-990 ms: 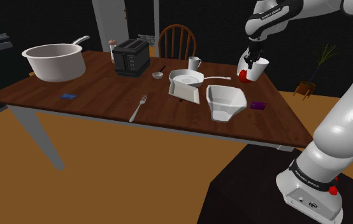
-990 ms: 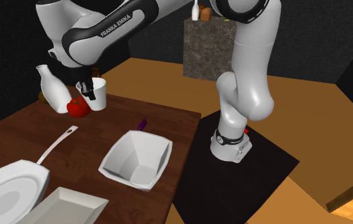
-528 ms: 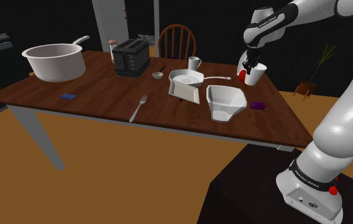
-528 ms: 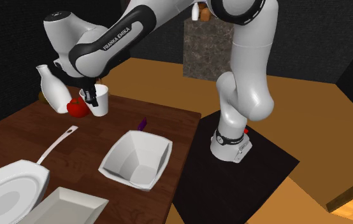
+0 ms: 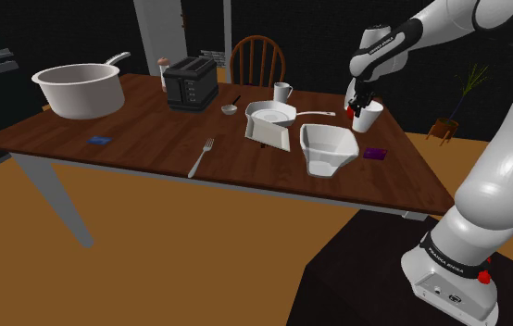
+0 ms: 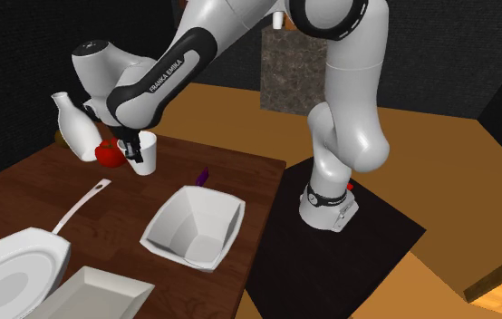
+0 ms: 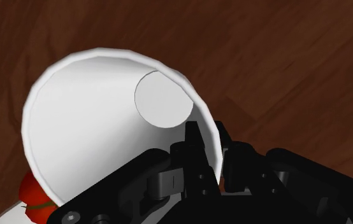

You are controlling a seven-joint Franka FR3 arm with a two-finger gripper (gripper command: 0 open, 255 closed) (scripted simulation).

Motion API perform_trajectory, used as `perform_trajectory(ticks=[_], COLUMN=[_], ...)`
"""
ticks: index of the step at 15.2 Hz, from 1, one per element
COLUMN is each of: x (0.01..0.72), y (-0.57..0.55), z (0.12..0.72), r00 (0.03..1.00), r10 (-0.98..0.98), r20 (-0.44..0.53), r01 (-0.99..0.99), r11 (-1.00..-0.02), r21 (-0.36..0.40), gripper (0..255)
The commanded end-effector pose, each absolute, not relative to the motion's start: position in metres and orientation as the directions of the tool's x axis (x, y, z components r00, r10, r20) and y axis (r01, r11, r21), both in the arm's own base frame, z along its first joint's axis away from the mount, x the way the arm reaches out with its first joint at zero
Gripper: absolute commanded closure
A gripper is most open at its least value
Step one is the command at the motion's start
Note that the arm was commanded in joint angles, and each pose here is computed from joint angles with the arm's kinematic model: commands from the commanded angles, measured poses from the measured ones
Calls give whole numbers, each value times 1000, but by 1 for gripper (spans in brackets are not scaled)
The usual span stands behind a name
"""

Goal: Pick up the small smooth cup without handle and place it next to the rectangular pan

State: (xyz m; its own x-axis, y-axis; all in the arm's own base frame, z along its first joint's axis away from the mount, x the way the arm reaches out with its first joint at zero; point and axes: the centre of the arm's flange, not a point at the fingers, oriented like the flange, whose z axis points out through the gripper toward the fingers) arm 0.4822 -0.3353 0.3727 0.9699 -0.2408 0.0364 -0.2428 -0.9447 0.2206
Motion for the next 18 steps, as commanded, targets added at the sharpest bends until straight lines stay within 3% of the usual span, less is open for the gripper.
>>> perform_trajectory(ticks=[1, 7, 8, 13, 18], x=[481, 481, 481, 481, 482], y=[-335, -335, -335, -335, -324], z=[367, 367, 367, 367, 416], r00=[970, 970, 970, 970, 970], r10=[-241, -241, -241, -241, -241], r20=[37, 37, 37, 37, 37], r01=[-243, -243, -243, -243, -243], r11=[-945, -945, -945, -945, -945], r21=[221, 221, 221, 221, 221], gripper=[255, 255, 0, 0, 0])
